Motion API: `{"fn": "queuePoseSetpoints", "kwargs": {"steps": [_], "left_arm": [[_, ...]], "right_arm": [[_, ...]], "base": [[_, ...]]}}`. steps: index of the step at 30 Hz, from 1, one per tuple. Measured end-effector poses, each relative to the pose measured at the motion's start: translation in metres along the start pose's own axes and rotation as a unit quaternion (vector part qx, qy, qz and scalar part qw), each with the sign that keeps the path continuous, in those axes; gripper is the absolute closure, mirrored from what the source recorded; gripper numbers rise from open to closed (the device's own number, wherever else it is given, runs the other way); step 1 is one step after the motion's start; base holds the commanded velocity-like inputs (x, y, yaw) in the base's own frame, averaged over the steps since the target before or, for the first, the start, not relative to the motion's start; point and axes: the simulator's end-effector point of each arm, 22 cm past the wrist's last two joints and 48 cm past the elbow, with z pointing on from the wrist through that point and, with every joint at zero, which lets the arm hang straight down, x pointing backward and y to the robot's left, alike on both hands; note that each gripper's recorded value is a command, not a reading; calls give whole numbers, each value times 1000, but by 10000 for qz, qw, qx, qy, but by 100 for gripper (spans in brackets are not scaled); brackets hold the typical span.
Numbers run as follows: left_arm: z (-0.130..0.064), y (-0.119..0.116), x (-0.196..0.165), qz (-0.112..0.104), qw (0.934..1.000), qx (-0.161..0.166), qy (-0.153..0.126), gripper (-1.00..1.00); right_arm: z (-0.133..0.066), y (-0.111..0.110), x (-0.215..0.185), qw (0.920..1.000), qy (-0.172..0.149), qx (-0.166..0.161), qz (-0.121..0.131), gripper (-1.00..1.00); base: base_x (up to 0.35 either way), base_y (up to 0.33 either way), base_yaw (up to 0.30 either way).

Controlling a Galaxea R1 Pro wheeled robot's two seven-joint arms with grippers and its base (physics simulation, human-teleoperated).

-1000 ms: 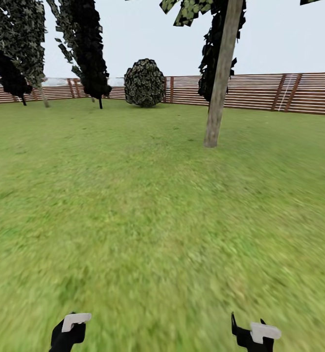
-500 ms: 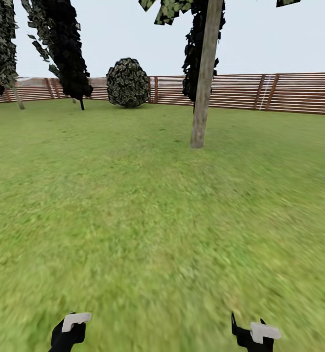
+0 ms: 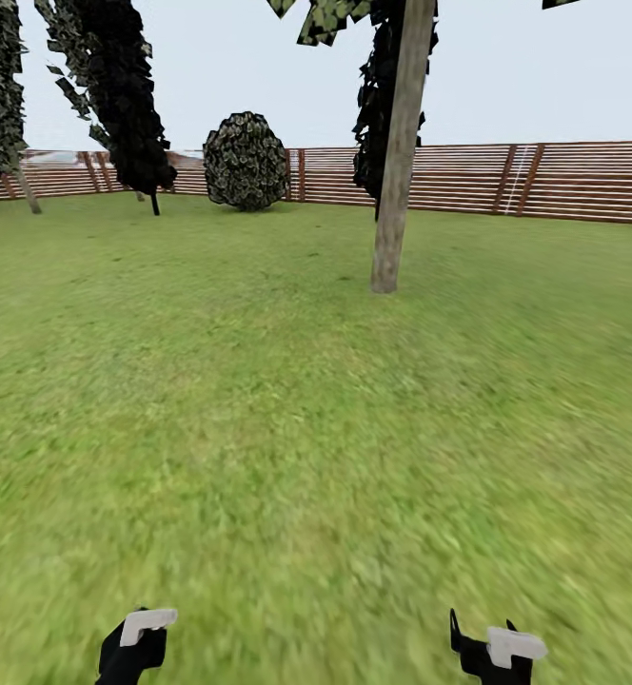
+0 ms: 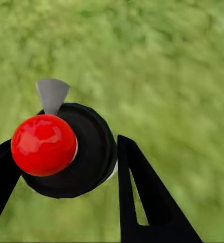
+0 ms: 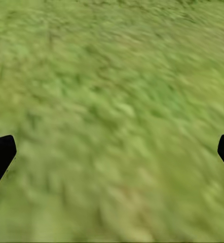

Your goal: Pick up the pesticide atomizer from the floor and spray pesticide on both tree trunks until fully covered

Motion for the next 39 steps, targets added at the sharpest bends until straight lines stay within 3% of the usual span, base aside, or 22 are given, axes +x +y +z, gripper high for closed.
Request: {"fn": "queuePoseSetpoints", "kwargs": {"steps": [33, 39], "left_arm": [[0, 0, 0, 3, 10000, 2, 0, 100], [0, 0, 0, 2, 10000, 3, 0, 100]], "right_arm": [[0, -1, 0, 10000, -6, 9, -3, -100], [0, -1, 0, 10000, -4, 6, -5, -100]], "base": [[338, 0, 0], [338, 0, -180]]}}
